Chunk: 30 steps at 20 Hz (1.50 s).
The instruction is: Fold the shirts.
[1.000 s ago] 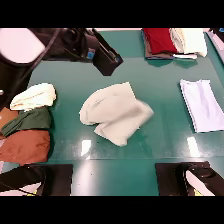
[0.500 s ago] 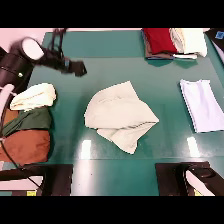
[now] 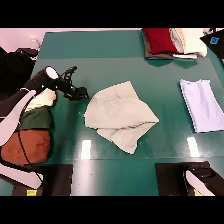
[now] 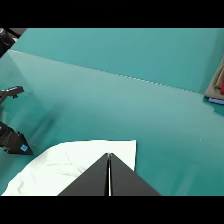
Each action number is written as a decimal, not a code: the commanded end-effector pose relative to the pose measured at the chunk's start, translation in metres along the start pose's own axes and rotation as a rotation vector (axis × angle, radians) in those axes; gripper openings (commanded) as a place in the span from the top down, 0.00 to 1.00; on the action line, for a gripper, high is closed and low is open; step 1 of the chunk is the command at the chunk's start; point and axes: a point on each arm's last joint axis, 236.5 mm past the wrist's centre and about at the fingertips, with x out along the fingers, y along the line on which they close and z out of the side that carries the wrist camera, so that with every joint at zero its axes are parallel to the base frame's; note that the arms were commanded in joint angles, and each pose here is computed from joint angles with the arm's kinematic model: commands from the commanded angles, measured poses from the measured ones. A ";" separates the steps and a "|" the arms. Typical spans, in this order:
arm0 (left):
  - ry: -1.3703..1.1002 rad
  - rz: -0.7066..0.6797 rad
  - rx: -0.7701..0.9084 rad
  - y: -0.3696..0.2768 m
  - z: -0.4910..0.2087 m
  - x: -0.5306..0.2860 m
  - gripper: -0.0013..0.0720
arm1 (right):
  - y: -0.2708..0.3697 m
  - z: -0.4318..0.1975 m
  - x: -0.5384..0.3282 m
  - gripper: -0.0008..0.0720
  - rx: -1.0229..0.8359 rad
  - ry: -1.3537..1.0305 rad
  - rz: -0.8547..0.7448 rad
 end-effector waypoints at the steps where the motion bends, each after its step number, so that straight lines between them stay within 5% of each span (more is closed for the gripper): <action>1: 0.008 -0.022 0.019 -0.012 -0.004 0.019 0.24 | 0.000 0.000 0.000 0.97 0.001 0.000 0.001; 4: 0.029 -0.027 0.069 -0.033 -0.013 0.034 0.24 | 0.000 -0.001 0.000 0.97 0.001 0.002 0.001; 5: 0.022 -0.030 0.080 -0.038 -0.011 0.034 0.35 | 0.000 -0.002 0.000 0.96 0.001 0.008 0.002; 7: 0.004 -0.039 0.097 -0.045 -0.001 0.025 0.95 | 0.000 -0.010 0.000 0.96 0.000 0.043 0.002; 13: -0.234 -0.058 0.203 -0.072 0.073 -0.088 0.94 | -0.062 -0.138 0.011 0.96 0.225 0.396 -0.110; 14: -0.270 -0.053 0.225 -0.078 0.079 -0.104 0.94 | -0.077 -0.174 0.016 0.90 0.301 0.461 -0.133; 15: -0.293 -0.044 0.242 -0.081 0.082 -0.114 0.94 | -0.089 -0.217 0.022 0.55 0.387 0.533 -0.151; 16: -0.305 -0.045 0.248 -0.084 0.082 -0.119 0.94 | -0.094 -0.257 0.029 0.31 0.469 0.601 -0.151; 21: -0.299 -0.043 0.244 -0.083 0.081 -0.118 0.95 | -0.053 -0.376 0.084 0.30 0.735 0.710 0.027; 27: -0.297 -0.044 0.244 -0.083 0.081 -0.118 0.94 | -0.033 -0.393 0.150 0.30 0.609 0.773 0.045; 30: -0.290 -0.044 0.244 -0.083 0.079 -0.118 0.94 | -0.037 -0.389 0.177 0.40 0.585 0.792 0.043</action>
